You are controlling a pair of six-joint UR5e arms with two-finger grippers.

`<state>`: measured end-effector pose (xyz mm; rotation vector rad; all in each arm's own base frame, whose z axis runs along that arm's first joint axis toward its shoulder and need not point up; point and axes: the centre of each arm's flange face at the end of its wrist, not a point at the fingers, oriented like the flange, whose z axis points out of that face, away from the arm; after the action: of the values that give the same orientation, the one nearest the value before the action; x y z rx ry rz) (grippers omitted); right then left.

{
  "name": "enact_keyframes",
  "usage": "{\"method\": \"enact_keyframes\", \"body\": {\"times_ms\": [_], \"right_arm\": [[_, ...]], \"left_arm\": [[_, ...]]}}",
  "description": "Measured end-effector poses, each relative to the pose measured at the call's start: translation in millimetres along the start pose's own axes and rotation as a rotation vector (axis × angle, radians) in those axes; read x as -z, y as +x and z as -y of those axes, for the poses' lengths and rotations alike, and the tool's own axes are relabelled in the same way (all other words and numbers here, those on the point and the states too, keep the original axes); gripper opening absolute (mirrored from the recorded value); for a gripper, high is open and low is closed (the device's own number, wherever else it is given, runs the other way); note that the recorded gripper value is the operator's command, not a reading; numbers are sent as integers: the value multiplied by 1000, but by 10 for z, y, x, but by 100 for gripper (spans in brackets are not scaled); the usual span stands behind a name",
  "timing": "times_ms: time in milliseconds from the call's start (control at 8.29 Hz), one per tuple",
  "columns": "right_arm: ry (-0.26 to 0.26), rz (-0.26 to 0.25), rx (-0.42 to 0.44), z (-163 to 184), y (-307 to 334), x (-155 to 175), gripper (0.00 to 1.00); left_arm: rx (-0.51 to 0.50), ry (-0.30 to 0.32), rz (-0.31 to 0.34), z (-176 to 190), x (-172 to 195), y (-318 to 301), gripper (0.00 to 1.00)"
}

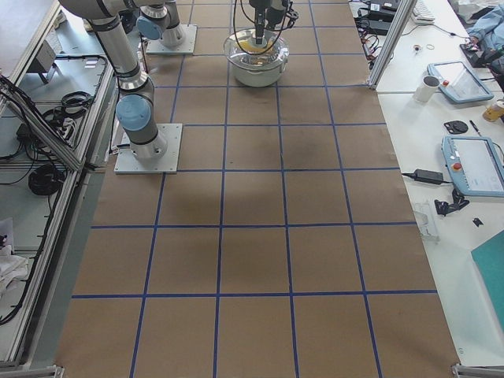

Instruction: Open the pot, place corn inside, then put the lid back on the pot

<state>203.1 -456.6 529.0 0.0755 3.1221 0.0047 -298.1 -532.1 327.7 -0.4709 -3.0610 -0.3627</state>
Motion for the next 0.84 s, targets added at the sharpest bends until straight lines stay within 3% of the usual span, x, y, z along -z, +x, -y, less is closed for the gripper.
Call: {"method": "enact_keyframes", "body": {"times_ms": [121, 362, 844], "right_arm": [[-2, -2, 0, -4, 2, -2, 18], [-10, -2, 1, -12, 3, -9, 18], [-14, 0, 0, -8, 5, -18, 18]], "left_arm": [[-2, -13, 3, 50, -90, -5, 96], [-3, 6, 6, 172, -189, -12, 100], [3, 38, 35, 117, 8, -75, 100]]}}
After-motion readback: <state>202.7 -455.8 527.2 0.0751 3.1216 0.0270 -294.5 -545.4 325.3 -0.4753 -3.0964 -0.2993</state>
